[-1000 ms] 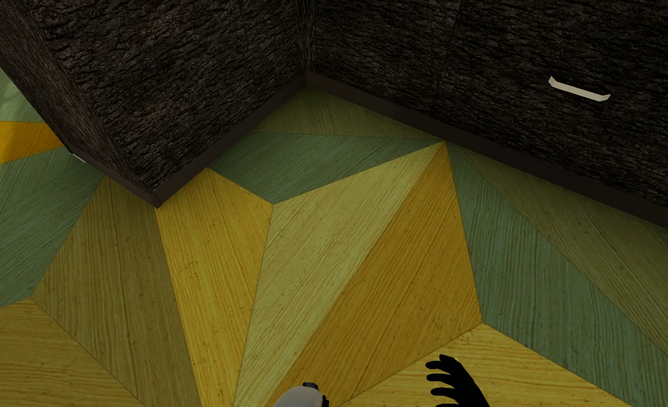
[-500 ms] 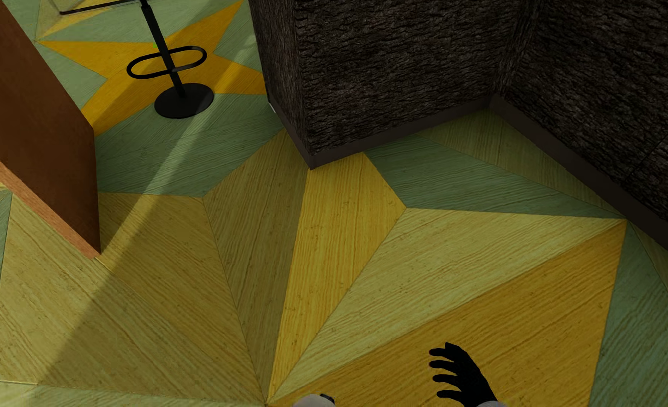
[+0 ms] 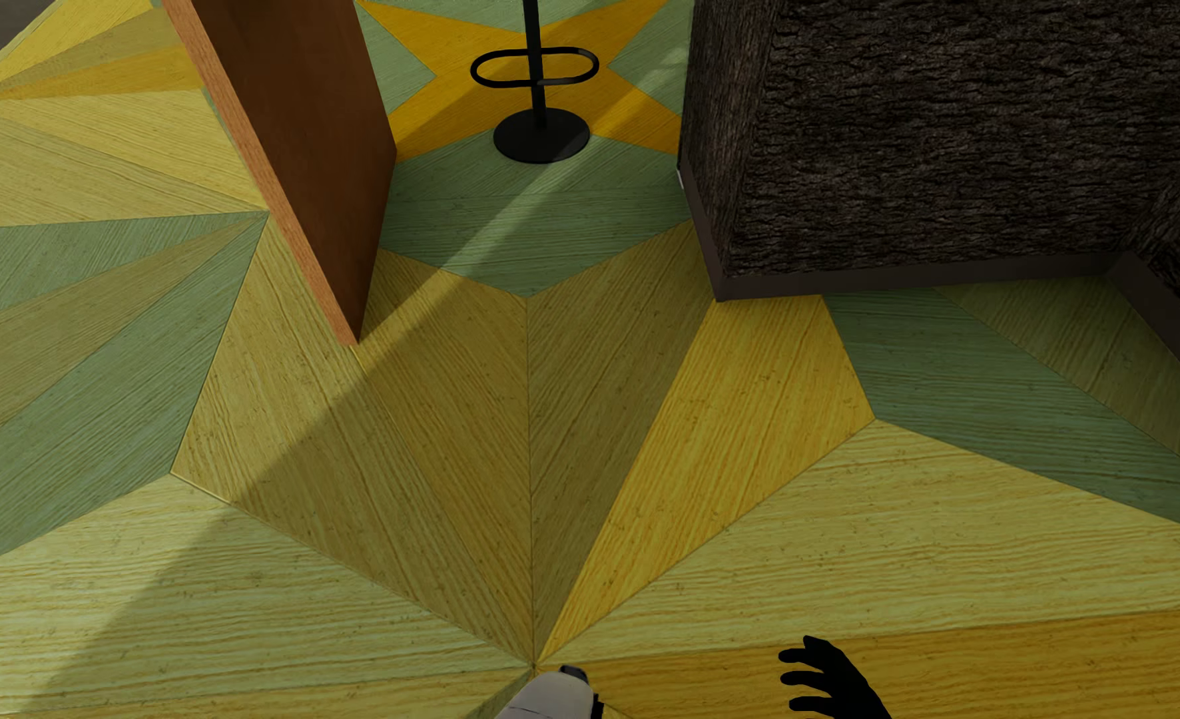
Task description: Turn back
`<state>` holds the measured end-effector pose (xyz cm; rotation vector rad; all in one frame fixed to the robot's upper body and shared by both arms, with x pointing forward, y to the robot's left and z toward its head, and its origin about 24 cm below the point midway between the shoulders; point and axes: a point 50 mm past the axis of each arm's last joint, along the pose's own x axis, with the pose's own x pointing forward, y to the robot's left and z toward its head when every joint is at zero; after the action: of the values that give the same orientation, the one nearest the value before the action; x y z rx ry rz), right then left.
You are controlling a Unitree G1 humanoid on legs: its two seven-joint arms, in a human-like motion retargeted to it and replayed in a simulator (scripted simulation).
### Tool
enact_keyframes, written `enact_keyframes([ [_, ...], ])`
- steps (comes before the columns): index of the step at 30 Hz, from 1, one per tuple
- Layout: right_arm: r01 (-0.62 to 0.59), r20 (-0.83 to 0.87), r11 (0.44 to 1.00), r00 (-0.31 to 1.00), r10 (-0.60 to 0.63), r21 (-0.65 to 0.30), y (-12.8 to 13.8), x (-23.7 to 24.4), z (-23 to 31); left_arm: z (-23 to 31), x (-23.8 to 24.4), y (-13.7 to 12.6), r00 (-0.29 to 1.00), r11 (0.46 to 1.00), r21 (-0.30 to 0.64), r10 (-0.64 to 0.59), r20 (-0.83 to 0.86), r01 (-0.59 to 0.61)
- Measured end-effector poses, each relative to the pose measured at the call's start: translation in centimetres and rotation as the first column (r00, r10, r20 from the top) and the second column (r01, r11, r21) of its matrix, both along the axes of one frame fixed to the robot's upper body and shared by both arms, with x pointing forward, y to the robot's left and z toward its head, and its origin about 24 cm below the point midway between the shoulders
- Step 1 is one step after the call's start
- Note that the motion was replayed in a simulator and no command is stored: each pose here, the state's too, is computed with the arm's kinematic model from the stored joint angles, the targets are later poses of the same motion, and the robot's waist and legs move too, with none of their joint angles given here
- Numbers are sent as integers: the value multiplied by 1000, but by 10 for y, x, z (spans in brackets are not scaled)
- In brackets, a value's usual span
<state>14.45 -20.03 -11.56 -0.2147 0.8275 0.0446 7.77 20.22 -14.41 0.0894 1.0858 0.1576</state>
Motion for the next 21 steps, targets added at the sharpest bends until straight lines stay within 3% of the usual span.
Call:
enact_keyframes([
  [2,6,78,1000,997,-7,17,15,11,9,4,15,18,998,998,16,-61,3,61],
  [5,-22,-58,999,998,19,-50,-5,-22,-8,6,11,0,996,999,-30,20,83,-17],
  [7,-6,-16,999,1000,5,-44,-12,7,4,9,14,3,993,999,-5,32,112,-32],
  [11,-11,125,998,992,4,54,26,23,12,2,7,4,988,987,22,-157,15,156],
  [13,54,139,997,988,-61,50,15,31,13,1,-17,7,994,994,1,-111,-16,111],
  [15,45,85,999,995,-43,-27,-12,11,7,6,1,8,985,984,44,-173,26,172],
  [17,83,47,995,996,-81,-53,-20,-4,4,17,45,5,962,972,44,-236,138,232],
  [19,95,35,995,995,-94,-27,-9,-5,0,19,56,2,960,977,-10,-205,189,211],
  [21,103,16,994,995,-103,-34,-16,-13,-1,26,68,-2,949,977,-42,-193,250,210],
])
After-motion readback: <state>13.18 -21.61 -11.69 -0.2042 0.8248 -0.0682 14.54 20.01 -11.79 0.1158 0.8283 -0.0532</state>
